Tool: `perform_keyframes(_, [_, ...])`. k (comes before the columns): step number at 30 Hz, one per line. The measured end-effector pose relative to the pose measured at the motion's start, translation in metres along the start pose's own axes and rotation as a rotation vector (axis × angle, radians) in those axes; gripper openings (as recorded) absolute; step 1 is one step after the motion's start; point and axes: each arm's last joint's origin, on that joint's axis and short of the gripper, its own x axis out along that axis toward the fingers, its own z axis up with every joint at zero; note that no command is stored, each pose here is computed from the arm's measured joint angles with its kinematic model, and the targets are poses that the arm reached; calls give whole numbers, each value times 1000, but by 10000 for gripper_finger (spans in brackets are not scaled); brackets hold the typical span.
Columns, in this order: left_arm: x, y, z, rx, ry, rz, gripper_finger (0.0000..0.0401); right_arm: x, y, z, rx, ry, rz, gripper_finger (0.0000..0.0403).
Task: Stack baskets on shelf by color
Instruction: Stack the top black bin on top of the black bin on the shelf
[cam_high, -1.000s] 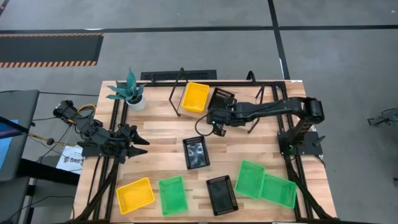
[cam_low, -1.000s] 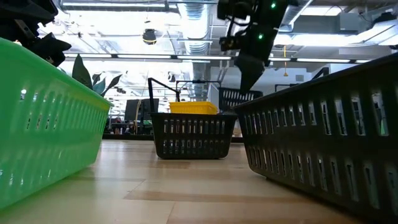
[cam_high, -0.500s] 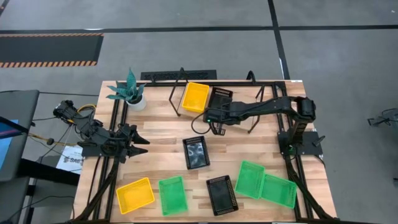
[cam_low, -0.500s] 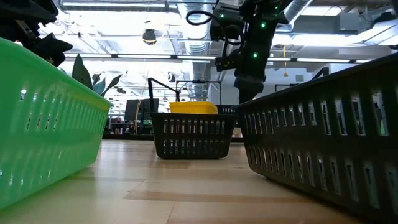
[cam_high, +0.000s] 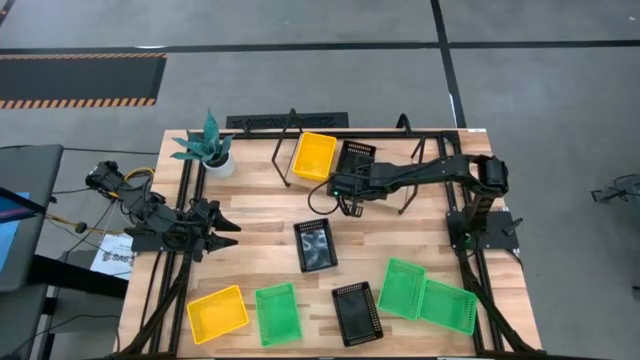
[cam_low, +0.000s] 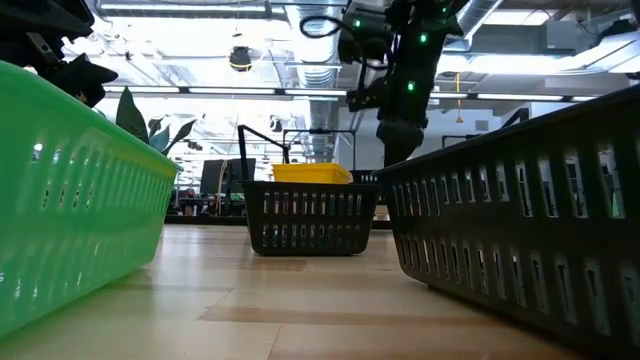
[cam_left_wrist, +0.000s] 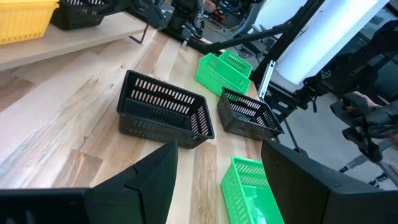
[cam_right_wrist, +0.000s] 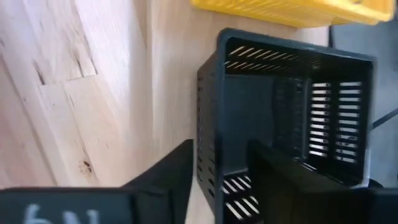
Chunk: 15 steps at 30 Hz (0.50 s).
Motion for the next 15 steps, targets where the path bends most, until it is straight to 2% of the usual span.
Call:
perform_keyframes(4, [0, 0, 0, -7, 0, 0, 221, -24, -3, 13, 47, -72, 6, 205])
perform_keyframes(8, [0, 0, 0, -9, 0, 0, 221, -62, 8, 30, 71, -193, 59, 214])
perform_keyframes(15, [0, 0, 0, -9, 0, 0, 221, -117, 60, 44, 73, -413, 394, 208])
